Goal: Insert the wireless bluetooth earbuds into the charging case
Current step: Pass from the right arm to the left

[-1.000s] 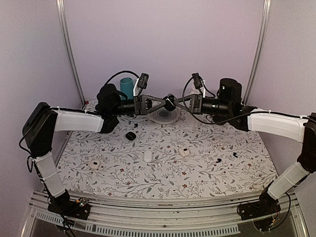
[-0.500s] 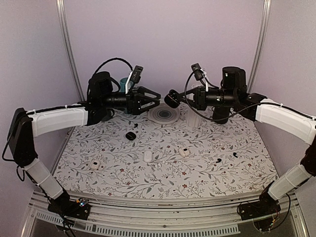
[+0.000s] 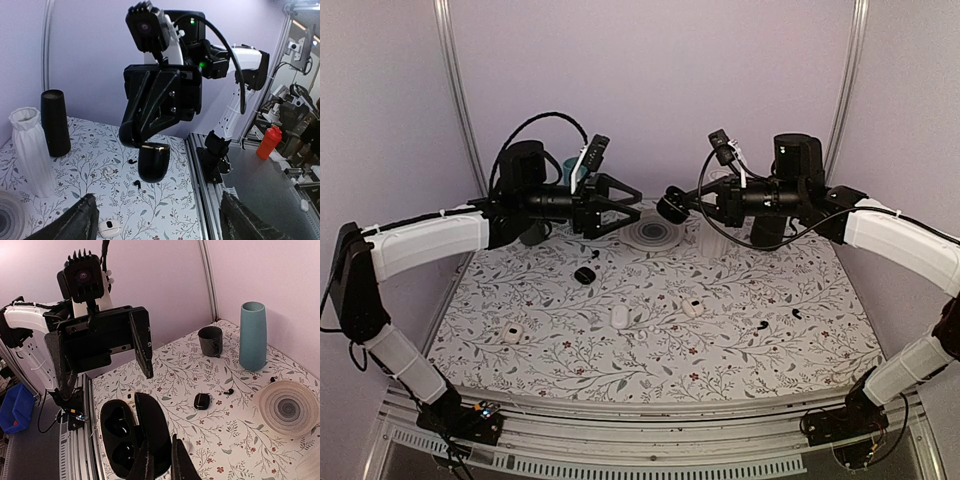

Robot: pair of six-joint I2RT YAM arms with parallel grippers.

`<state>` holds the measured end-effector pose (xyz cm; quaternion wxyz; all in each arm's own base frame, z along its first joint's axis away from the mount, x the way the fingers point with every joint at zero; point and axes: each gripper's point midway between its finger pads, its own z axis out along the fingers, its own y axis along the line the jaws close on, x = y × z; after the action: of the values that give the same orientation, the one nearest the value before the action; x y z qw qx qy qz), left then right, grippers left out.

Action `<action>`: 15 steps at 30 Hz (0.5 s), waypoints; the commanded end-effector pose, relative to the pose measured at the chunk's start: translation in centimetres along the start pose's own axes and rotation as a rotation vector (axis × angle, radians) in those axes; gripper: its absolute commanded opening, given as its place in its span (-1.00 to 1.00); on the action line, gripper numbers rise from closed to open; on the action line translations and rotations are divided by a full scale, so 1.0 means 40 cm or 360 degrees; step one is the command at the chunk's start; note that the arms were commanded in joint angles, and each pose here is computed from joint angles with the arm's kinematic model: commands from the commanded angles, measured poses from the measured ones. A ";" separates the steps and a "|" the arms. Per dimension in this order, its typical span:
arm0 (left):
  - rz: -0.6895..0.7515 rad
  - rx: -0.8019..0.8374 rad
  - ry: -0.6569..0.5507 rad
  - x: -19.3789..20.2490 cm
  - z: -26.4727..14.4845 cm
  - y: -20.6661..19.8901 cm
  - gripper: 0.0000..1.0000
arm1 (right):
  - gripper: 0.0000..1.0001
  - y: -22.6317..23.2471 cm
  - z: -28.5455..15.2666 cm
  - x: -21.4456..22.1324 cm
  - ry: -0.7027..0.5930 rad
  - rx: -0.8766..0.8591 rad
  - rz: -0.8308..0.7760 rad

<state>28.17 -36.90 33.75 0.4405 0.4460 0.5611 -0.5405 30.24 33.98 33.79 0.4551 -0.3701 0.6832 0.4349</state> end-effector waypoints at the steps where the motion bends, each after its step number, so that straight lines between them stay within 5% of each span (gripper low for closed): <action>1: 0.0030 0.0133 0.0090 0.003 0.010 -0.022 0.65 | -0.93 0.030 -0.024 -0.041 -0.0045 -0.0039 -0.0096; 15: 0.0073 0.0146 0.0209 0.042 0.048 -0.053 0.38 | -0.92 0.059 0.009 -0.019 0.0047 -0.0056 -0.0199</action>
<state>26.67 -38.05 32.68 0.4014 0.4944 0.5601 -0.5298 28.54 35.03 34.08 0.4514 -0.4107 0.6685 0.4250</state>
